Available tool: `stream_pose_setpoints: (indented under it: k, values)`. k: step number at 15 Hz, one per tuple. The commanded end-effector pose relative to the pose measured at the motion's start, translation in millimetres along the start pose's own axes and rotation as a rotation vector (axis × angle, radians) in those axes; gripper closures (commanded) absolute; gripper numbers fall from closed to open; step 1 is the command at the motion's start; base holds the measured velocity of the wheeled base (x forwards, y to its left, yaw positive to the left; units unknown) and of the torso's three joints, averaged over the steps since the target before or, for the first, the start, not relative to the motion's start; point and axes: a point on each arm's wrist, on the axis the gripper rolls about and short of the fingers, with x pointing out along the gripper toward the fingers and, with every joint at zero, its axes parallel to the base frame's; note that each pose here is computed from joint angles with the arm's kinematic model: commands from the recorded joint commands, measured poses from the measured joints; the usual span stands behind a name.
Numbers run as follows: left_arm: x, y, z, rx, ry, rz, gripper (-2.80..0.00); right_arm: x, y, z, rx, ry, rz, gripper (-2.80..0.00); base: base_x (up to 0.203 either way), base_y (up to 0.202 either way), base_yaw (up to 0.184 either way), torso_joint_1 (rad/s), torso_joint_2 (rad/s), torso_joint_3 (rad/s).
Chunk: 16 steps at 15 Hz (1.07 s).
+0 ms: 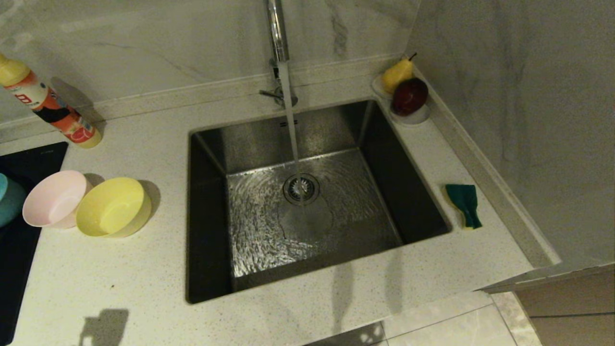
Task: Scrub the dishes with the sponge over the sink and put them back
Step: Turn off the faucet
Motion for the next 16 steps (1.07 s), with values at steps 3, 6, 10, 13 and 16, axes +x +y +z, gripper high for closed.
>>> stream_pose_setpoints:
  k: [3, 6, 10, 13, 16]
  values:
    - [20.9, -2.0, -53.3, 0.009, 0.044, 0.042, 0.0, 0.2, 0.0, 0.2, 0.0, 0.002, -0.001, 0.0, 0.0, 0.0, 0.0, 0.0, 0.0, 0.0]
    - [27.8, -3.6, -57.9, -0.017, -0.051, -0.005, 0.0, 0.2, 0.0, 0.2, 0.0, 0.002, -0.001, 0.0, 0.0, 0.0, 0.0, 0.0, 0.0, 0.0]
    - [28.5, -4.4, -65.1, -0.035, 0.007, -0.027, 0.0, 0.2, 0.0, 0.2, 0.0, 0.002, -0.001, 0.0, 0.0, 0.0, 0.0, 0.0, 0.0, 0.0]
    - [28.4, -4.1, -63.4, -0.033, -0.007, -0.019, 0.0, 0.2, 0.0, 0.2, 0.0, 0.002, -0.001, 0.0, 0.0, 0.0, 0.0, 0.0, 0.0, 0.0]
    - [19.2, -2.6, -32.3, -0.022, -0.152, -0.024, 0.0, 0.2, 0.0, 0.2, 0.0, 0.002, -0.001, 0.0, 0.0, 0.0, 0.0, 0.0, 0.0, 0.0]
